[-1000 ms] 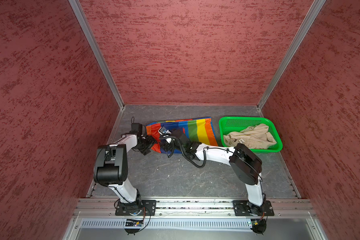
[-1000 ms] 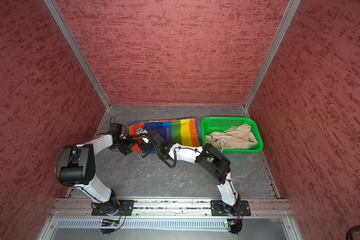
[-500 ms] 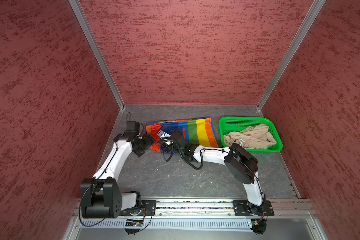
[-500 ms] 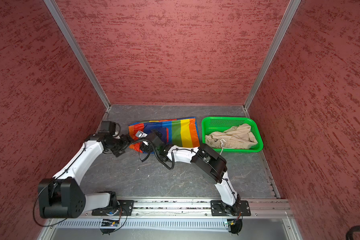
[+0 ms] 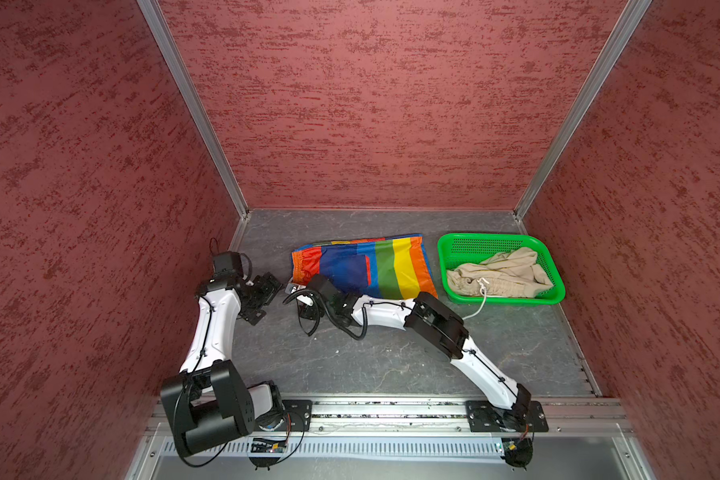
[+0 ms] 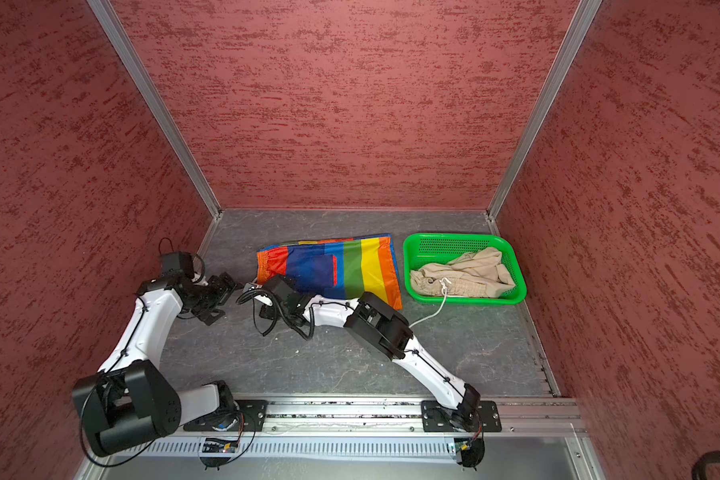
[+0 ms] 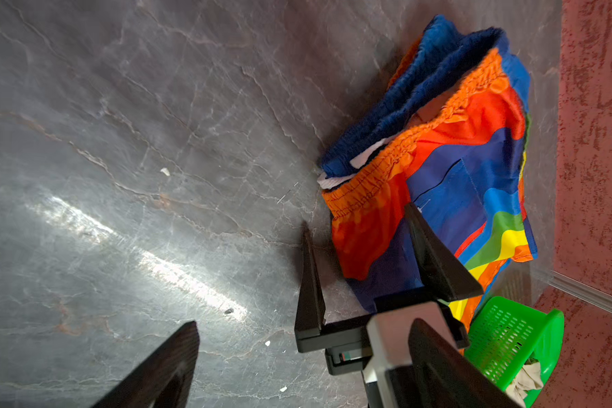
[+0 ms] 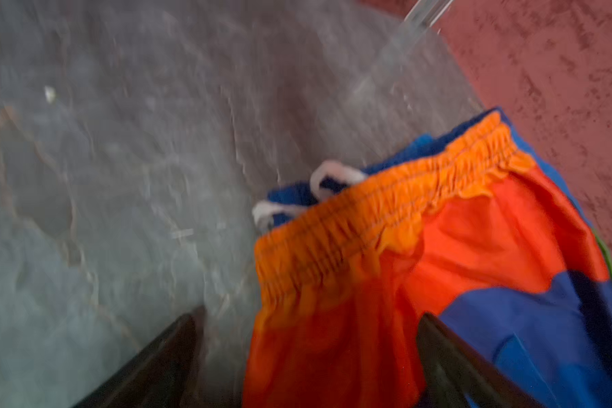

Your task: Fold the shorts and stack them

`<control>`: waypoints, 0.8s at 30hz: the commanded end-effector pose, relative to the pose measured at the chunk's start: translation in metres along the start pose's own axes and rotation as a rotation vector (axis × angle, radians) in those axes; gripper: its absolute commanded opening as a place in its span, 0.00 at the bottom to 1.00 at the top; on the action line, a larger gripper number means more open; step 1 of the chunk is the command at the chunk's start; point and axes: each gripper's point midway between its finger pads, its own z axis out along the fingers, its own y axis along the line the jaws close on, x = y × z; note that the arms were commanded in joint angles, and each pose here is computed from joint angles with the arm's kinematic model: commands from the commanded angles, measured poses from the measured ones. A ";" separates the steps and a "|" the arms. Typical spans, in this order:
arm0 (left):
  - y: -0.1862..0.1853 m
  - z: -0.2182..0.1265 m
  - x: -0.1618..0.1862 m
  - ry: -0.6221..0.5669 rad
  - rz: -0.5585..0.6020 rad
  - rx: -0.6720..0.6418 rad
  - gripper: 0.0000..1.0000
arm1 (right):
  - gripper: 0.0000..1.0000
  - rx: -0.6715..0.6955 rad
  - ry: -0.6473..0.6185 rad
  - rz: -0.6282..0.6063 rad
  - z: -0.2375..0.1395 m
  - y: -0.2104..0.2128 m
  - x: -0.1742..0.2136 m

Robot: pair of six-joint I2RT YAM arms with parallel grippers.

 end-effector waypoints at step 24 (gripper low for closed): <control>-0.077 0.080 0.029 0.122 0.014 0.250 1.00 | 0.00 -0.275 -0.229 0.488 -0.075 -0.017 -0.043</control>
